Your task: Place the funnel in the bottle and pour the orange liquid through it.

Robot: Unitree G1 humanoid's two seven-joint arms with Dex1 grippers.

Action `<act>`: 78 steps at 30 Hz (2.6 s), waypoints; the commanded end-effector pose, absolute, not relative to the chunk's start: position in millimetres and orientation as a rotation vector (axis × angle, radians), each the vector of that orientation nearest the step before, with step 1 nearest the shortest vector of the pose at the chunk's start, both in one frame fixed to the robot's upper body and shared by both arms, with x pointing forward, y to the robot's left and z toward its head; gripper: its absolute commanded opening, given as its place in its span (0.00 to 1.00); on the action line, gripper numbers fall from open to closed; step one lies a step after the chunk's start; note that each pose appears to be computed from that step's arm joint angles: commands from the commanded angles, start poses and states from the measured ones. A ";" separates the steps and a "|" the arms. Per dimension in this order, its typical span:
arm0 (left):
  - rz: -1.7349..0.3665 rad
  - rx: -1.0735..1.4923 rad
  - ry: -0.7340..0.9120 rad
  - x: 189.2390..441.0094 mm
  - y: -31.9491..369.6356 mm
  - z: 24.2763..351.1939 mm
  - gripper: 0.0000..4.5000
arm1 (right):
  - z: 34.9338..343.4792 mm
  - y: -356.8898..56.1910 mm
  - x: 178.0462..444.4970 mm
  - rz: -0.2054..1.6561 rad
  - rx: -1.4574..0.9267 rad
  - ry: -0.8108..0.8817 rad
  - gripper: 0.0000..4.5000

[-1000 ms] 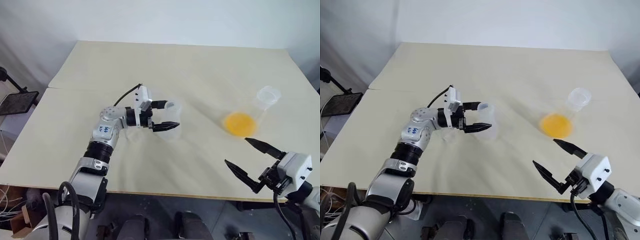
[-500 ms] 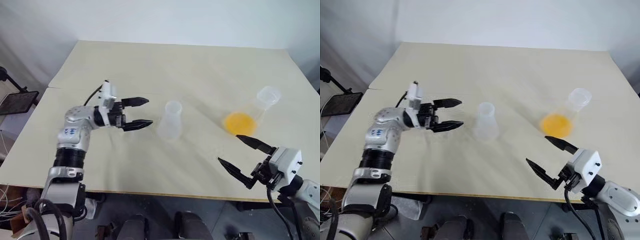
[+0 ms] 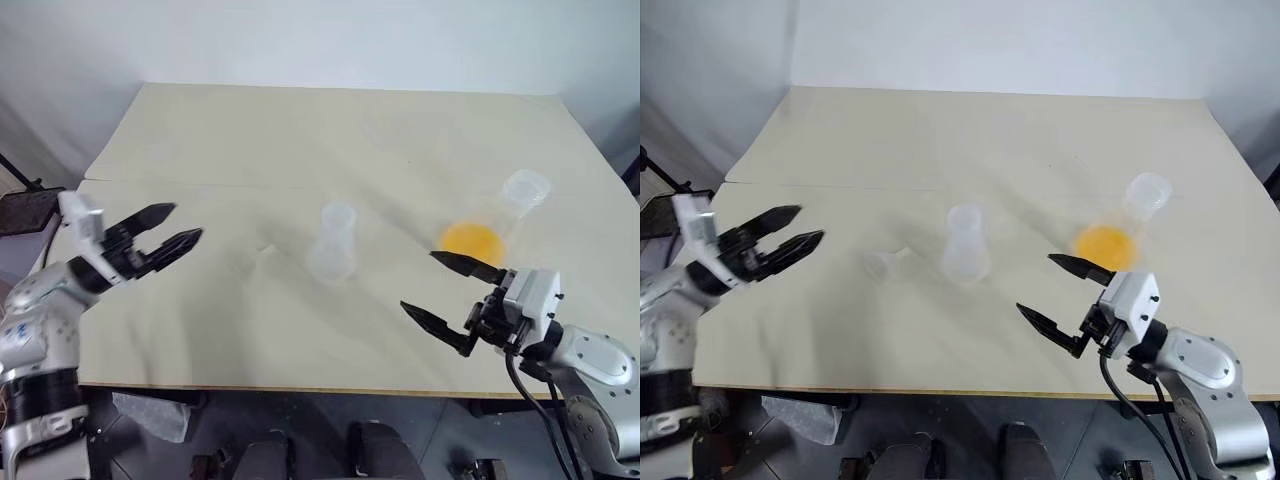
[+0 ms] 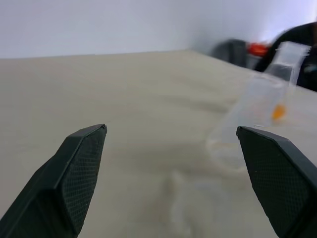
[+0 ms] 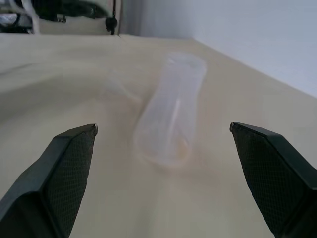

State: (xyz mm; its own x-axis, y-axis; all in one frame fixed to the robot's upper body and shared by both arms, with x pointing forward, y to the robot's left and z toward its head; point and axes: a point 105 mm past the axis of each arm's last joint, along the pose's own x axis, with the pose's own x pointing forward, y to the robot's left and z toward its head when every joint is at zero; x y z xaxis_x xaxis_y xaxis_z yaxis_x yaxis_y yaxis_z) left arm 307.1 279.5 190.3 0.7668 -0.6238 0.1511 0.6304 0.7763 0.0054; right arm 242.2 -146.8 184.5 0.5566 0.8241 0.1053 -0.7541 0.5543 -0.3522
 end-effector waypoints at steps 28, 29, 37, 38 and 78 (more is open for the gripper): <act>-0.765 0.246 0.095 338.3 242.6 156.4 0.99 | 185.7 -148.3 243.3 0.958 -0.323 -0.285 1.00; -0.771 0.246 0.107 340.8 240.4 154.5 0.99 | 185.7 -148.7 243.0 0.953 -0.324 -0.285 1.00; -0.938 0.195 0.090 334.1 212.1 155.6 0.99 | 186.7 -152.1 241.9 0.918 -0.332 -0.287 1.00; -0.946 0.198 0.090 332.7 211.5 154.9 0.99 | 186.6 -152.1 241.7 0.917 -0.332 -0.287 1.00; -1.008 0.162 0.099 367.9 187.5 189.9 0.01 | 186.4 -151.7 243.7 0.879 -0.330 -0.299 1.00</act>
